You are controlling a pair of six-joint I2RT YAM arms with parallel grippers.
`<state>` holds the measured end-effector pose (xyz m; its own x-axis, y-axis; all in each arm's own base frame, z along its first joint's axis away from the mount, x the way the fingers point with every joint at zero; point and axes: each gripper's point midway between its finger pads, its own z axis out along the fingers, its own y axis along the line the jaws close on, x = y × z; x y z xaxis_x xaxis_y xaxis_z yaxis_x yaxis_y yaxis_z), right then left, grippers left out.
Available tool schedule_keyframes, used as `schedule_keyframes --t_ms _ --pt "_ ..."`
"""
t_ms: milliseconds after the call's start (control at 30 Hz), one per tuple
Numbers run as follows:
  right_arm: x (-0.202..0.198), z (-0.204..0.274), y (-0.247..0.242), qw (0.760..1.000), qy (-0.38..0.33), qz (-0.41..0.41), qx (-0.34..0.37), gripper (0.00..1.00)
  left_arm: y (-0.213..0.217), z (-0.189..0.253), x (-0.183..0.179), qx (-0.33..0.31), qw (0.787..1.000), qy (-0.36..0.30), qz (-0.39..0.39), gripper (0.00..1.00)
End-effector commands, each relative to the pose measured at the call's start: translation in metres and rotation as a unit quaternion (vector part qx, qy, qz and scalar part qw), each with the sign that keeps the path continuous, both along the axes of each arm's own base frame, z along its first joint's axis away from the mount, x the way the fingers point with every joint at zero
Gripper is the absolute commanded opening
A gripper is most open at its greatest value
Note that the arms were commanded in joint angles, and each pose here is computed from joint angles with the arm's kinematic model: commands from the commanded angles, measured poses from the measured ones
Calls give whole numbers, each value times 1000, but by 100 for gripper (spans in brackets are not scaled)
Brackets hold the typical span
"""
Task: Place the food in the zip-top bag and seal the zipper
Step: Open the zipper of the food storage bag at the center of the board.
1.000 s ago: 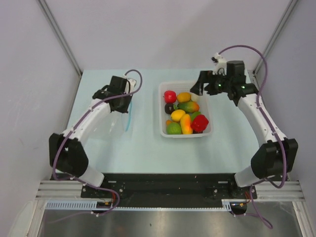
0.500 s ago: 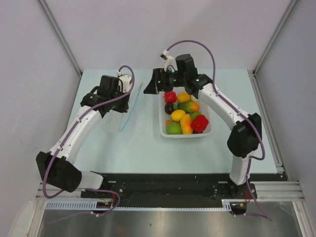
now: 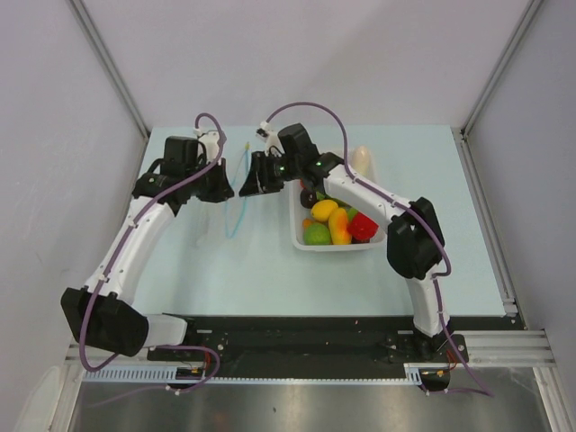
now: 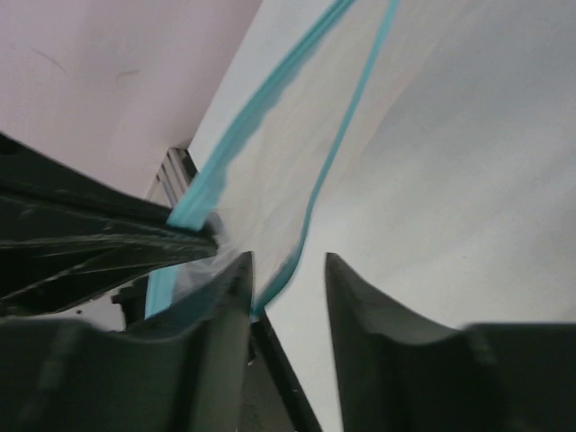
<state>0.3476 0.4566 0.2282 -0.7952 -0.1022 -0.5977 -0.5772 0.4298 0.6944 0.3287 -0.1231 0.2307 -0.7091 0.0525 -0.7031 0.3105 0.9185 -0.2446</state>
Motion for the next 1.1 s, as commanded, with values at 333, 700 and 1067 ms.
schedule_keyframes --t_ms 333,700,1067 --pt "1 -8 -24 998 -43 7 -38 0 84 56 -11 46 982 -82 165 0" --pt "-14 -58 -47 981 -62 77 -167 0 59 7 -46 40 998 -8 56 0" --pt "-1 -59 -91 957 -120 86 -248 10 19 -8 -26 -64 996 41 36 0"
